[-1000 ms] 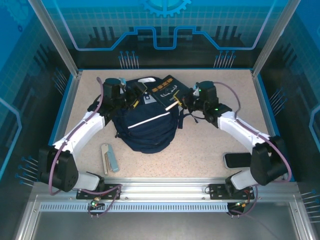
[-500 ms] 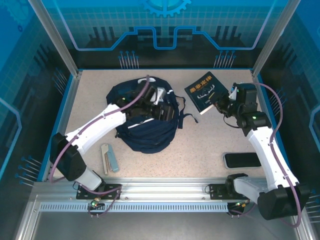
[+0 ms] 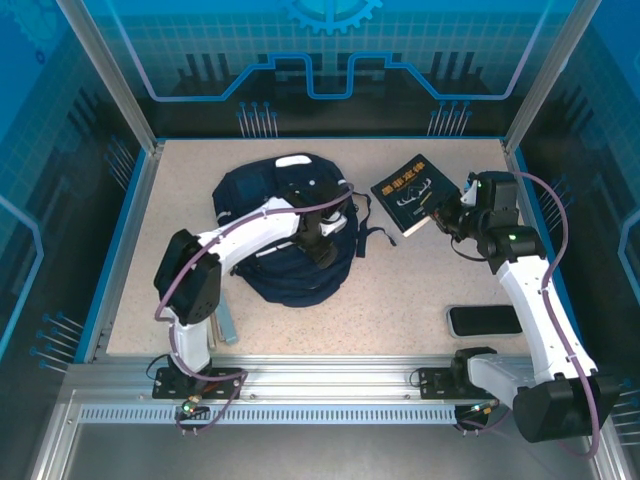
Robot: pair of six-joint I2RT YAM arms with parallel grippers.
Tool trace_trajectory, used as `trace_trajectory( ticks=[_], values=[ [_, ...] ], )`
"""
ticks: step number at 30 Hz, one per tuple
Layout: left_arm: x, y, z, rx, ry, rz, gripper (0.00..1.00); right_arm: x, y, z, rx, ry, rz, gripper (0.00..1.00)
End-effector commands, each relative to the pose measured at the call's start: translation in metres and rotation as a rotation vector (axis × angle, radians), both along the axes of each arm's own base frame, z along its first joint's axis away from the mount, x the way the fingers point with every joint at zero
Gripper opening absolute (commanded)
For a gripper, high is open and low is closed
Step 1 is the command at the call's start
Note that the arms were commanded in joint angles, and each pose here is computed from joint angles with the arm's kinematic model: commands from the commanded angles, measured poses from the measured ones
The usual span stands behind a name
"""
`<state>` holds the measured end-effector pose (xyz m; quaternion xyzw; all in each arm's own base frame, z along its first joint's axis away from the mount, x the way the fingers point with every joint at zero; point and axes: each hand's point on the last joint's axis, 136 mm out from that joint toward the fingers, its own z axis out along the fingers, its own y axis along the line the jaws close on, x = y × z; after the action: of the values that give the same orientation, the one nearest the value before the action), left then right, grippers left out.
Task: Pack the student bag
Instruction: Open the book at the top-center of the table.
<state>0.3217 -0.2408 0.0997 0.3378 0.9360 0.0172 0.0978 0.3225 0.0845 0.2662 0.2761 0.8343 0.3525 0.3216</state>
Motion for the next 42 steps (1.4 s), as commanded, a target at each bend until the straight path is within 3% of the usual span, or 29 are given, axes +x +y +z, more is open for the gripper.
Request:
trace_trajectory(
  ticks=[1,5,8,10,14,18,22,24,29,33,37,42],
  values=[
    [0.005,0.015,-0.002,0.134,-0.014,-0.059,0.68,0.001,-0.002,0.019,0.013,-0.08,0.01,0.1],
    [0.019,0.019,-0.006,0.187,-0.049,-0.027,0.52,0.0,-0.002,0.022,0.013,-0.089,0.014,0.1],
    [0.025,0.015,-0.008,0.19,-0.059,-0.021,0.49,-0.001,-0.003,0.02,0.015,-0.087,0.007,0.1],
    [0.025,0.011,-0.009,0.189,-0.058,-0.036,0.49,-0.001,-0.003,0.019,0.018,-0.085,0.01,0.1],
    [0.019,0.007,-0.013,0.19,-0.025,-0.079,0.65,-0.004,-0.004,0.017,0.016,-0.078,0.007,0.1],
    [0.02,0.008,-0.018,0.227,-0.03,-0.101,0.65,-0.005,-0.005,0.014,0.02,-0.073,0.003,0.1],
    [0.024,0.007,-0.018,0.224,-0.046,-0.099,0.54,-0.005,-0.007,0.012,0.025,-0.067,-0.002,0.1],
    [0.028,0.005,-0.012,0.221,-0.07,-0.093,0.43,-0.006,-0.008,0.012,0.03,-0.064,-0.002,0.1],
    [0.043,0.002,0.025,0.172,-0.203,-0.061,0.21,-0.01,-0.011,0.013,0.017,-0.063,-0.007,0.1],
    [0.062,0.006,0.075,0.13,-0.395,0.009,0.04,-0.017,-0.014,0.009,0.001,-0.049,-0.004,0.1],
    [0.077,0.012,0.128,0.072,-0.587,0.082,0.01,-0.023,-0.012,0.006,-0.008,-0.048,0.021,0.1],
    [0.086,0.012,0.183,-0.044,-0.756,0.141,0.0,-0.03,0.008,0.013,0.026,-0.092,0.161,0.1]
  ],
)
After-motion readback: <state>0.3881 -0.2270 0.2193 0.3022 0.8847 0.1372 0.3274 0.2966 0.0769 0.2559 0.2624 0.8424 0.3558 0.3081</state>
